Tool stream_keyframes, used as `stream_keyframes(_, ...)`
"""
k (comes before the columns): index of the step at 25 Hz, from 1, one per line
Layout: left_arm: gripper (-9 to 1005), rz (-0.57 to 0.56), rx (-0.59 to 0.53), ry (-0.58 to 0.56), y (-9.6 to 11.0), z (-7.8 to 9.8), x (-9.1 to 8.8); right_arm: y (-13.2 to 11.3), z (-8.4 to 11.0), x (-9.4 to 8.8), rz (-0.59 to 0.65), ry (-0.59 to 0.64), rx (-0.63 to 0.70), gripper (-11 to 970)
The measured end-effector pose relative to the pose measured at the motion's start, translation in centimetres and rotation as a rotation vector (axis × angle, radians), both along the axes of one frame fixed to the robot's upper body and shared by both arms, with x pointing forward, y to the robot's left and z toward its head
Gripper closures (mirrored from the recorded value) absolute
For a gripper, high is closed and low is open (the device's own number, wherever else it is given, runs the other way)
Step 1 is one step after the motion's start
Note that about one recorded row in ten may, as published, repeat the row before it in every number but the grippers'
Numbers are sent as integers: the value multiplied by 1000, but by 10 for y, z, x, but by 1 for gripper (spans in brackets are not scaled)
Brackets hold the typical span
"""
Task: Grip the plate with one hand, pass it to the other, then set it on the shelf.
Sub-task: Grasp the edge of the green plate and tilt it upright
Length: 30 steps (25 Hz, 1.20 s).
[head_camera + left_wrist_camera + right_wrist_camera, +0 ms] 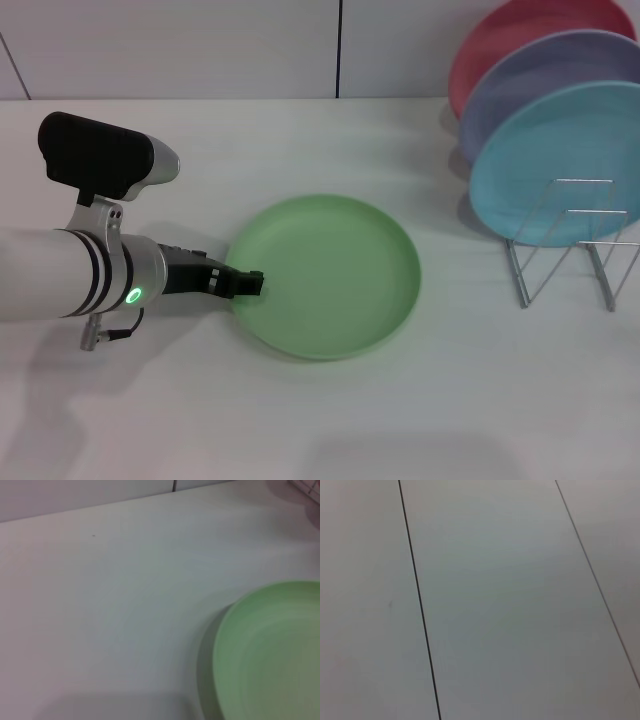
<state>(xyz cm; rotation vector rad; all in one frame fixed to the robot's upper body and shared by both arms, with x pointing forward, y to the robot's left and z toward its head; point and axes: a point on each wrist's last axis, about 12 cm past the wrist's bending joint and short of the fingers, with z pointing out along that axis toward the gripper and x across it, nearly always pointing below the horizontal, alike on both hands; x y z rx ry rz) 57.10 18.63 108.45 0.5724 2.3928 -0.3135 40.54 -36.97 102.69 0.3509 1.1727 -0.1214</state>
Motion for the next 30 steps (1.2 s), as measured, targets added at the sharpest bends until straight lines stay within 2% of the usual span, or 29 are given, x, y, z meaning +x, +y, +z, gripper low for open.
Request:
stream_keyframes(15,208,-16,-10,64,-8,3,0,0,-2,-5,1,10,-6,220)
stream_keyframes(21,358,-47,-11,46,-17,8,-3,0,-1,-7,0,1,-12,220)
stream_keyframes(26,562,-57,-8,45,-19,7,-4,0,-1,-9,-3,-1,-16,220)
stream_keyframes(30,681,-61,-6,43,-20,7,-5,-1,0,-10,-5,-1,-18,221)
